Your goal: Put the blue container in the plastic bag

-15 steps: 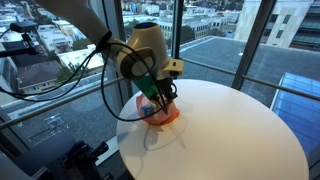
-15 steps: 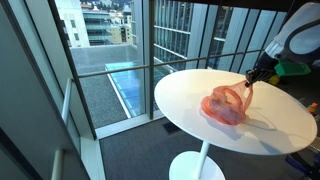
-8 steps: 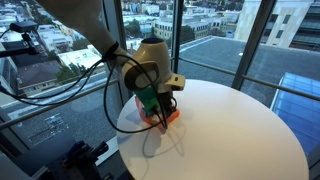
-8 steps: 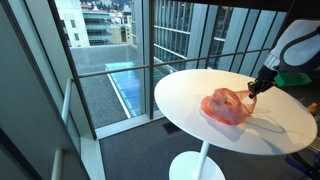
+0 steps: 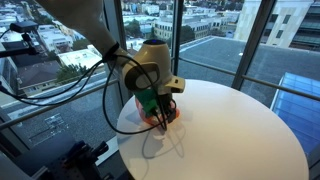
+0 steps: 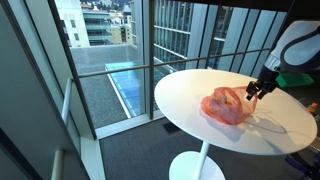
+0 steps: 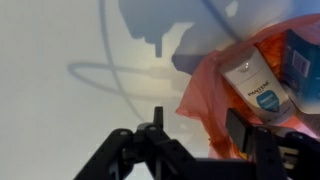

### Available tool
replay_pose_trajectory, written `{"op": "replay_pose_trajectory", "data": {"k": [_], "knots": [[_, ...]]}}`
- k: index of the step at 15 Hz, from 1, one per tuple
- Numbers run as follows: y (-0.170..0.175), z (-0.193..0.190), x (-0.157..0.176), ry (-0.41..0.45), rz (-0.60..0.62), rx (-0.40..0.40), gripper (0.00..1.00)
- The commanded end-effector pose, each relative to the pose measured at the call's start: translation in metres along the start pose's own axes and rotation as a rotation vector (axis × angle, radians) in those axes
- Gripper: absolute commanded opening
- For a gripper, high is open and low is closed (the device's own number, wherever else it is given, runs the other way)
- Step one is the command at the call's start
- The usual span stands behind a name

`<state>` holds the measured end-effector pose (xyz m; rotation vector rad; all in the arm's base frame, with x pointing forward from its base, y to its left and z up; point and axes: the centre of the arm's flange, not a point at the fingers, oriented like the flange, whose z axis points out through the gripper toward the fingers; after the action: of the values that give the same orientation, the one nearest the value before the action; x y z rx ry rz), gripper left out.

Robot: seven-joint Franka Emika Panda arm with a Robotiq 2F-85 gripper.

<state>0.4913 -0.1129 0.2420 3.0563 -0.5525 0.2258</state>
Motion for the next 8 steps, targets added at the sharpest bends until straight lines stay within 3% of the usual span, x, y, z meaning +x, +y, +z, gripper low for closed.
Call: {"op": "replay_pose_trajectory", "data": {"k": [1, 8], "knots": [[0.003, -0.027, -0.008, -0.031, -0.045, 0.019, 0.98], [0.000, -0.063, -0.016, -0.115, -0.099, 0.010, 1.00]]}}
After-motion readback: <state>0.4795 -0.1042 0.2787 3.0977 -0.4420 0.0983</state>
